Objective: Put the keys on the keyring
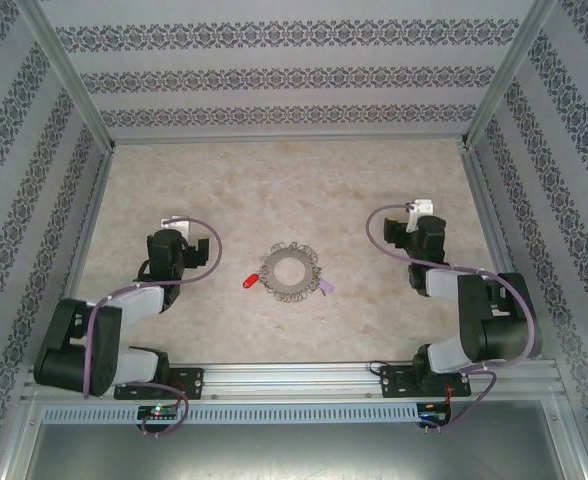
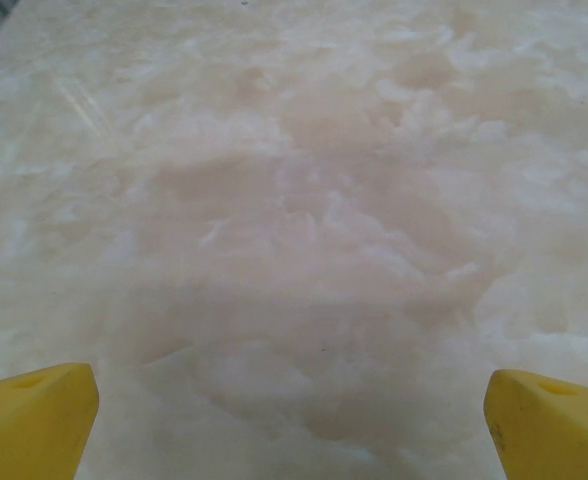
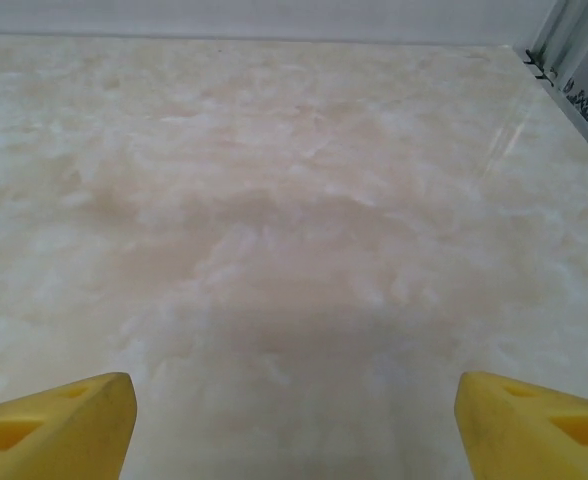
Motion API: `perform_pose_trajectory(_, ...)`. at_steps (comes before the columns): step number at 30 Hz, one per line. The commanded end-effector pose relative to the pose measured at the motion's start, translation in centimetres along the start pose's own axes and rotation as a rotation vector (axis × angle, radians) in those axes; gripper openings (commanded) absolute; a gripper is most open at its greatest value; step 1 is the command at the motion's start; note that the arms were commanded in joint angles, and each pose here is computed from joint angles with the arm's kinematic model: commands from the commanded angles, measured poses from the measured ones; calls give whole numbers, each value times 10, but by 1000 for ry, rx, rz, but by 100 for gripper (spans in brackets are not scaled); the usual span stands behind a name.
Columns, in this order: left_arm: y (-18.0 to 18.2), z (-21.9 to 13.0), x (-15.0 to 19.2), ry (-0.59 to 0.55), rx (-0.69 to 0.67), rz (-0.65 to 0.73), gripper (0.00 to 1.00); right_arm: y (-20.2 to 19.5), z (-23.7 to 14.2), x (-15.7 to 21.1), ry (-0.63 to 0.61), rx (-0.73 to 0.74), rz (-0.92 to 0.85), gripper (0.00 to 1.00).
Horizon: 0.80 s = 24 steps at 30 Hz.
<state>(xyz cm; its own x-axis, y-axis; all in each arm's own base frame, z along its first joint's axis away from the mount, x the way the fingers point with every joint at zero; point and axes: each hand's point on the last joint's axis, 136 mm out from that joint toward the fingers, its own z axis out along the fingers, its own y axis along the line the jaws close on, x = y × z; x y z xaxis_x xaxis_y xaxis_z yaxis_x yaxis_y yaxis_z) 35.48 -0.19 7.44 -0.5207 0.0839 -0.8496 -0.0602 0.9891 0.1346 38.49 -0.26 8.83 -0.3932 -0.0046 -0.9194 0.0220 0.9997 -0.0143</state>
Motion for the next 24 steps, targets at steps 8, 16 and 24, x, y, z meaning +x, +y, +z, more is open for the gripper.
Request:
perform_pose_trajectory(8,-10,26,-32,-182,171,-41,100,-2,3,-21,-95,44,29,98)
perform_pose_trajectory(16,10,35,-29,-137,66,-104,100,-2,3,-21,-93,53,26,98)
perform_pose_trajectory(24,10,35,-29,-137,66,-103,100,-2,3,-21,-93,53,26,98)
